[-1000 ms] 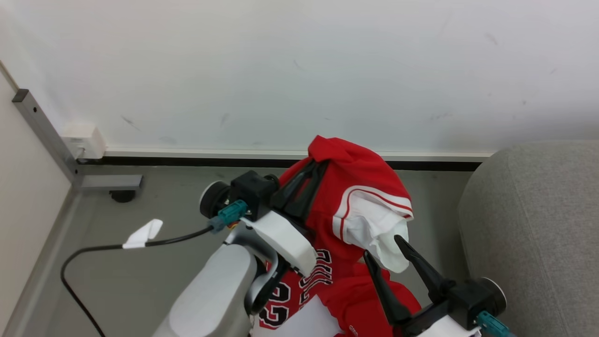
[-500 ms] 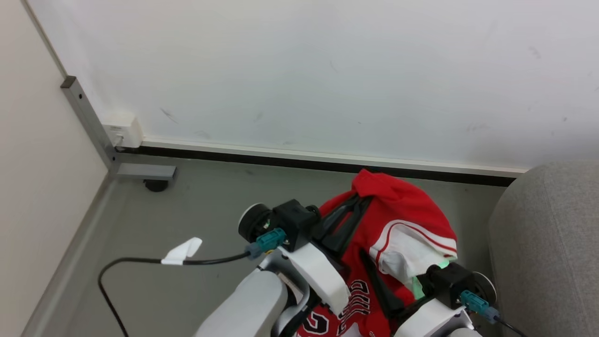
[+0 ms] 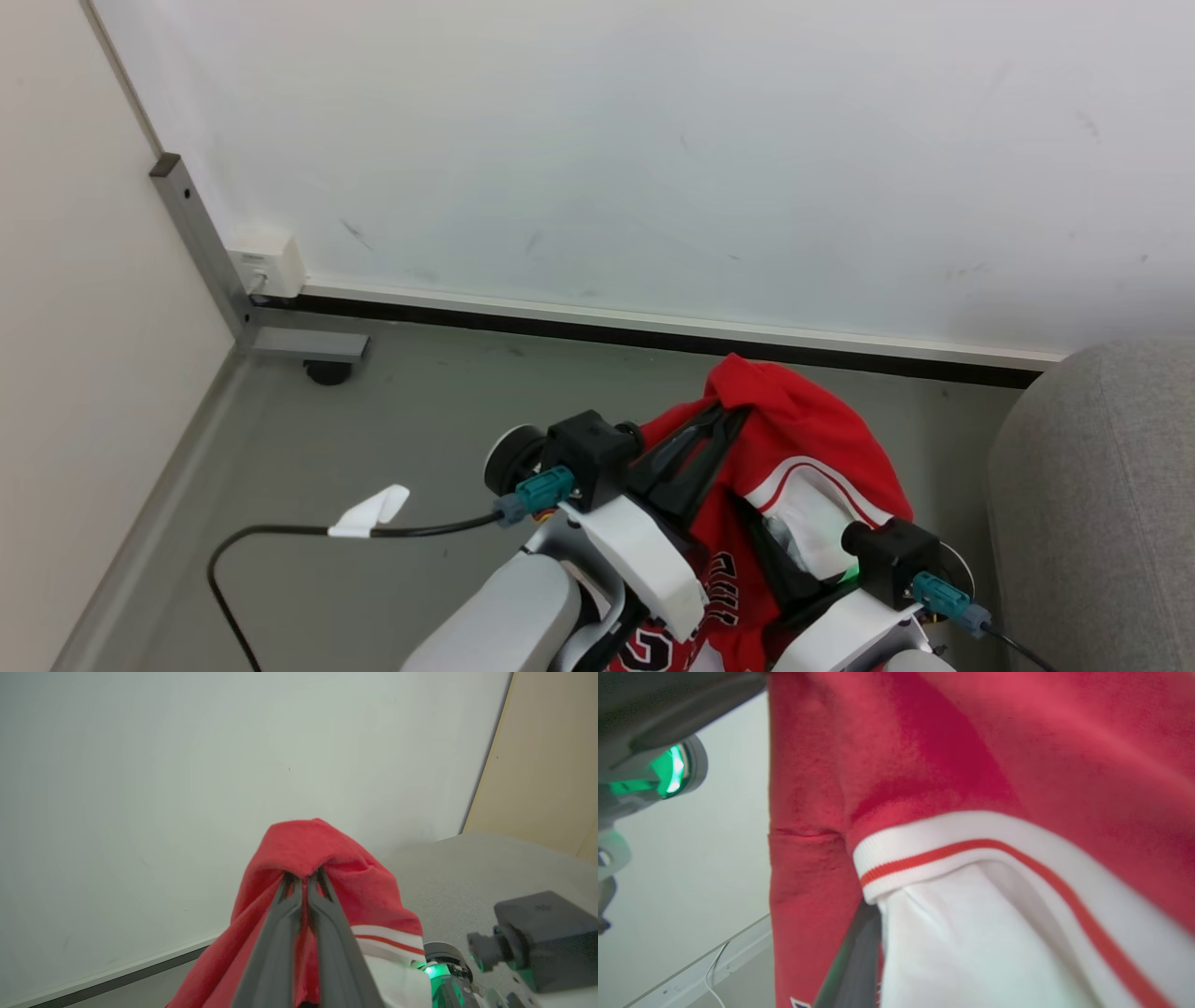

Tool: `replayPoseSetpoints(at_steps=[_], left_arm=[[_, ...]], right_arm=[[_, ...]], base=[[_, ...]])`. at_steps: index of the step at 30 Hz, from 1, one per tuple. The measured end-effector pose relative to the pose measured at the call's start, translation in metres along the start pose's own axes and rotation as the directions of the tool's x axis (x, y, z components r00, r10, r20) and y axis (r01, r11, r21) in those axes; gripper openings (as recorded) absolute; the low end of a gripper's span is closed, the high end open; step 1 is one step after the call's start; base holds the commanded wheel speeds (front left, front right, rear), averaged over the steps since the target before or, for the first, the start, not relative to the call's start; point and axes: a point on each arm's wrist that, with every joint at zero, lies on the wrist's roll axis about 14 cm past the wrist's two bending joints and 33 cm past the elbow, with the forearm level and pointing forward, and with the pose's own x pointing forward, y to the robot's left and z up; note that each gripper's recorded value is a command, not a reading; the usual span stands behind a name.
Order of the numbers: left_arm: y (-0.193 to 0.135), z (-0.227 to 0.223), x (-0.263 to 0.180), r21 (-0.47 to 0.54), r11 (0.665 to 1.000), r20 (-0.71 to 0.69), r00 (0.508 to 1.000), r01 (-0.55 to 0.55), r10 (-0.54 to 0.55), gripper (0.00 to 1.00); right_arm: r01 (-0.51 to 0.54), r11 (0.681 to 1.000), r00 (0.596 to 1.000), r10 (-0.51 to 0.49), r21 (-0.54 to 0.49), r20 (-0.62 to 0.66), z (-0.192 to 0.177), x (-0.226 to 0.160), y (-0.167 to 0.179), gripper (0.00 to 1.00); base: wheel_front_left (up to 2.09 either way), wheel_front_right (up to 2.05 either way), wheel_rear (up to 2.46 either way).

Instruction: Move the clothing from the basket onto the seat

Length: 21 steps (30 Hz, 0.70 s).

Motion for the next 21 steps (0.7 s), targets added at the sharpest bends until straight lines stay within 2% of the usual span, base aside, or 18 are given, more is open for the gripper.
replayPoseSetpoints(at_steps=[12, 13, 15, 16, 17, 21], left_arm=[[0.004, -0.001, 0.005, -0.03, 0.999, 0.002, 1.0, -0.015, 0.015, 0.0], [0.003, -0.002, 0.006, -0.031, 0.999, 0.001, 1.0, -0.012, 0.012, 0.06], [0.001, -0.003, 0.007, -0.032, 0.999, -0.002, 1.0, -0.006, 0.006, 0.45], [0.001, -0.003, 0.008, -0.033, 0.999, -0.003, 1.0, -0.005, 0.005, 0.84], [0.0, -0.005, 0.009, -0.035, 0.999, -0.008, 1.0, -0.001, 0.001, 1.0], [-0.005, -0.015, 0.01, -0.051, 0.999, -0.039, 0.999, 0.014, -0.016, 1.0]], right_arm=[[0.046, 0.999, 0.998, -0.047, 0.017, 0.045, 0.012, -0.006, -0.013, 0.0], [0.05, 0.999, 0.997, -0.051, 0.019, 0.054, 0.015, -0.007, -0.014, 0.0], [0.062, 0.998, 0.995, -0.063, 0.025, 0.073, 0.021, -0.009, -0.017, 0.0], [0.068, 0.997, 0.994, -0.07, 0.027, 0.08, 0.023, -0.01, -0.019, 0.0], [0.073, 0.997, 0.993, -0.076, 0.03, 0.085, 0.024, -0.011, -0.02, 0.0], [0.104, 0.994, 0.989, -0.107, 0.029, 0.102, 0.029, -0.017, -0.03, 0.0]], base=[[0.0, 0.0, 0.0], [0.0, 0.0, 0.0], [0.0, 0.0, 0.0], [0.0, 0.0, 0.0], [0.0, 0.0, 0.0], [0.0, 0.0, 0.0]])
